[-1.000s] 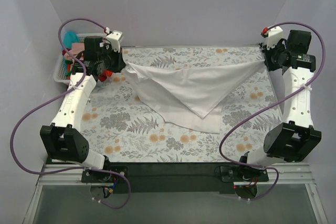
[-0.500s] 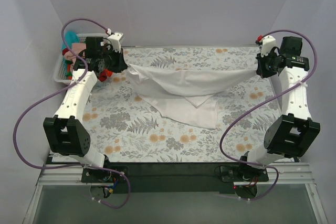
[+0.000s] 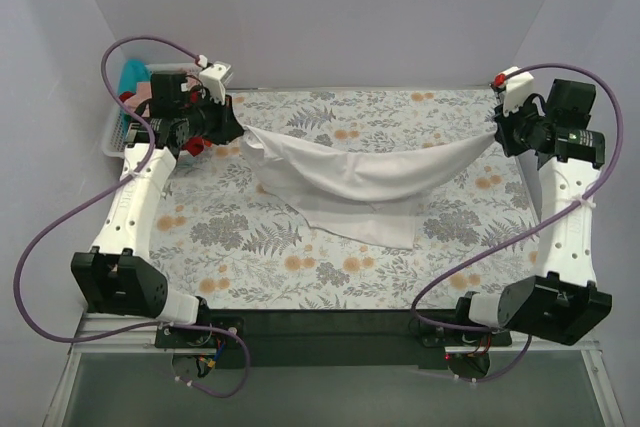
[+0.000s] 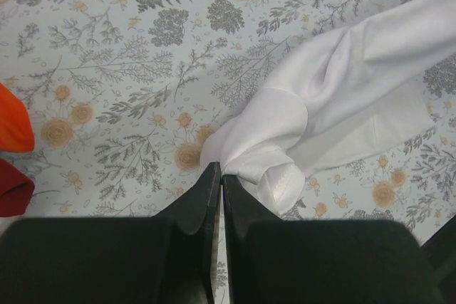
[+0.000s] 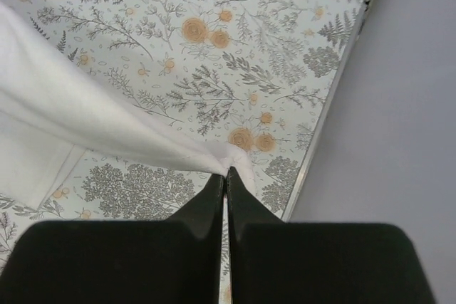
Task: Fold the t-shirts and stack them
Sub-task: Flatten the tshirt out
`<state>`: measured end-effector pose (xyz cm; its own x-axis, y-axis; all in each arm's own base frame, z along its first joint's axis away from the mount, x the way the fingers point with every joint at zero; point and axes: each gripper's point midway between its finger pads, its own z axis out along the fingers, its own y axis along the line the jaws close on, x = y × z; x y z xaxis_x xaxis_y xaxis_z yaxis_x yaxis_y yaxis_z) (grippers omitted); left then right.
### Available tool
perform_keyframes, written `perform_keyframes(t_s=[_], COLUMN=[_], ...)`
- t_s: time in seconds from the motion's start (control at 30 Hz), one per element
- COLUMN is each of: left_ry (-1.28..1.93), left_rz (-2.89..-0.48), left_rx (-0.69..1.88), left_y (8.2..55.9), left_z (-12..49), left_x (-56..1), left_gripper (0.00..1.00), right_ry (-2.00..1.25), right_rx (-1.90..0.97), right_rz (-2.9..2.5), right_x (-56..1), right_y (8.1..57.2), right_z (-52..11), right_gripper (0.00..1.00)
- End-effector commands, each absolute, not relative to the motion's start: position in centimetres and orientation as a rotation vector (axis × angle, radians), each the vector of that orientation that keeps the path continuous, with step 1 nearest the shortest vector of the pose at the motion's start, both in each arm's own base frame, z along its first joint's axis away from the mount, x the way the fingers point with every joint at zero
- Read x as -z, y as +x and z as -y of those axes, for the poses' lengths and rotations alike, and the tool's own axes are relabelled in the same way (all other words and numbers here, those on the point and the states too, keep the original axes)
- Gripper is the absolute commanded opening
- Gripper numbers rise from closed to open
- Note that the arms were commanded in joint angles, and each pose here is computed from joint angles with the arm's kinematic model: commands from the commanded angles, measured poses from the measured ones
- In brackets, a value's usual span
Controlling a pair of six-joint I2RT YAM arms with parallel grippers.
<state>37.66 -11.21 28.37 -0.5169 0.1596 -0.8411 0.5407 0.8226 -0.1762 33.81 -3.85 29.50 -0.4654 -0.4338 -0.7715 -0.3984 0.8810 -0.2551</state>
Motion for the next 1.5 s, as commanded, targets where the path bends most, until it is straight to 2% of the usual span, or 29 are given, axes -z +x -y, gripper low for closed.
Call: perform_keyframes(t_s=[0.0,0.2,0.37,0.5,0.6,0.63,0.67,0.7,0.73,0.77,0.8,0.9,1.07,1.27,1.47], left_ry=[0.519,0.44,0.306,0.241,0.206,0.194,0.182,0.187,0.221,0.271,0.365,0.616,0.988,1.185,1.289], left_rz=[-2.173,-2.238,-2.221,-2.176,-2.205,-2.221,-2.238,-2.243,-2.235,-2.219,-2.194,-2.168,-2.206,-2.225,-2.258], left_rx=[0.598,0.588,0.486,0.437,0.375,0.354,0.325,0.334,0.379,0.433,0.504,0.555,0.651,0.558,0.402], left_y=[36.7,40.0,46.0,49.2,51.4,51.8,52.1,52.0,51.4,50.4,49.1,43.7,33.2,30.3,30.5], left_z=[11.6,11.4,10.2,9.5,8.7,8.4,8.0,8.1,8.8,9.9,11.6,16.6,25.9,30.7,31.4], left_x=[-25.8,-22.6,-22.1,-22.5,-20.5,-20.0,-19.5,-19.7,-20.0,-20.5,-21.0,-20.3,-14.2,-8.8,-3.8], left_gripper=[0.0,0.0,0.0,0.0,0.0,0.03,0.22,0.32,0.45,0.68,0.73,0.73,0.68,0.68,0.68], right_ry=[-0.621,-0.526,-0.363,-0.307,-0.289,-0.281,-0.278,-0.279,-0.278,-0.282,-0.292,-0.29,-0.273,-0.295,-0.333], right_rx=[-0.097,-0.231,-0.156,-0.175,-0.183,-0.182,-0.192,-0.209,-0.213,-0.216,-0.216,-0.214,-0.218,-0.158,-0.118], right_rz=[-2.237,-2.373,-2.326,-2.272,-2.308,-2.326,-2.354,-2.383,-2.401,-2.414,-2.425,-2.462,-2.494,-2.527,-2.551], right_x=[-23.7,-17.5,-18.9,-21.0,-19.3,-18.5,-17.3,-16.0,-15.3,-14.8,-14.3,-13.0,-12.0,-11.4,-11.0], right_y=[35.8,41.4,47.6,49.5,50.0,49.9,49.8,49.2,48.9,48.5,48.1,47.2,46.5,45.2,43.9], right_z=[3.5,4.4,6.5,6.4,6.6,6.8,6.8,6.6,6.6,6.6,6.6,6.6,6.6,7.2,7.6], right_gripper=[0.01,0.01,0.01,0.01,0.01,0.01,0.01,0.01,0.01,0.01,0.01,0.01,0.01,0.01,0.01])
